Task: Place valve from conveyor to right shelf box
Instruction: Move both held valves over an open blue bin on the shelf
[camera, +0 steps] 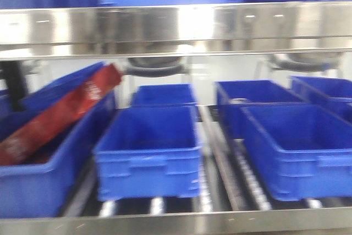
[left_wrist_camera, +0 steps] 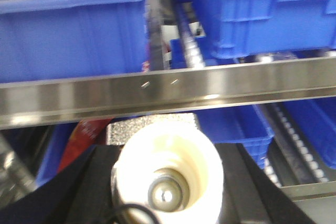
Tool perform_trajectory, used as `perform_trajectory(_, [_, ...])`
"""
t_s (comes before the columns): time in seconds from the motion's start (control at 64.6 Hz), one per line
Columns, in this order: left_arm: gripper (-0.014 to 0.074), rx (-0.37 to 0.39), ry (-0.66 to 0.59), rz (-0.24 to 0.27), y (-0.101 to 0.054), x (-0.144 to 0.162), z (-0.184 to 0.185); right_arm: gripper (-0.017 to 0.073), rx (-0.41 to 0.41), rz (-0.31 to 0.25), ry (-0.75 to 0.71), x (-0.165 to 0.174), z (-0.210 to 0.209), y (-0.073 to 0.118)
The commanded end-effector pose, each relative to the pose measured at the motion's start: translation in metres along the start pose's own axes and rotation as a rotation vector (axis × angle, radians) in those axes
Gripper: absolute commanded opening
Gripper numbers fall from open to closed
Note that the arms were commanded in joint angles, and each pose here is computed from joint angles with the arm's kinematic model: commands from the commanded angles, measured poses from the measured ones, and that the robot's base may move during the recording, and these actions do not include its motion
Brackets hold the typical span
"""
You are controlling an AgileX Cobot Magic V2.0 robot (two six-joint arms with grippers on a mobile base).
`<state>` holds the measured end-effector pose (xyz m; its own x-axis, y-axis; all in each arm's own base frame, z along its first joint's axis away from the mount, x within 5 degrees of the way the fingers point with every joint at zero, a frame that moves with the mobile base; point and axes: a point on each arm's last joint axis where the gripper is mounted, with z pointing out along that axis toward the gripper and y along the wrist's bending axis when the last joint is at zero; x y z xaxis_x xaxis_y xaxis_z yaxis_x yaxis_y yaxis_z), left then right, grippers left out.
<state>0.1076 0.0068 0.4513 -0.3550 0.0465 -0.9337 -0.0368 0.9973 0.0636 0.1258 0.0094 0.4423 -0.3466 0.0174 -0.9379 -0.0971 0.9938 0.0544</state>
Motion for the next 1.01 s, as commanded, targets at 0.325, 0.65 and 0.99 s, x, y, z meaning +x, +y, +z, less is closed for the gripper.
perform_trajectory(0.325, [-0.0111, 0.005, -0.076, -0.005, -0.0005, -0.0075, -0.0052, -0.0153, 0.011, -0.008, -0.101, -0.0109, -0.0069, -0.0002])
perform_trajectory(0.65, [-0.0111, 0.005, -0.075, -0.005, -0.0006, -0.0076, -0.0046, -0.0153, 0.011, -0.008, -0.101, -0.0109, -0.0069, -0.0002])
perform_trajectory(0.99, [-0.0111, 0.005, -0.075, -0.005, -0.0006, -0.0076, -0.0046, -0.0153, 0.011, -0.008, -0.101, -0.0109, -0.0069, -0.0002])
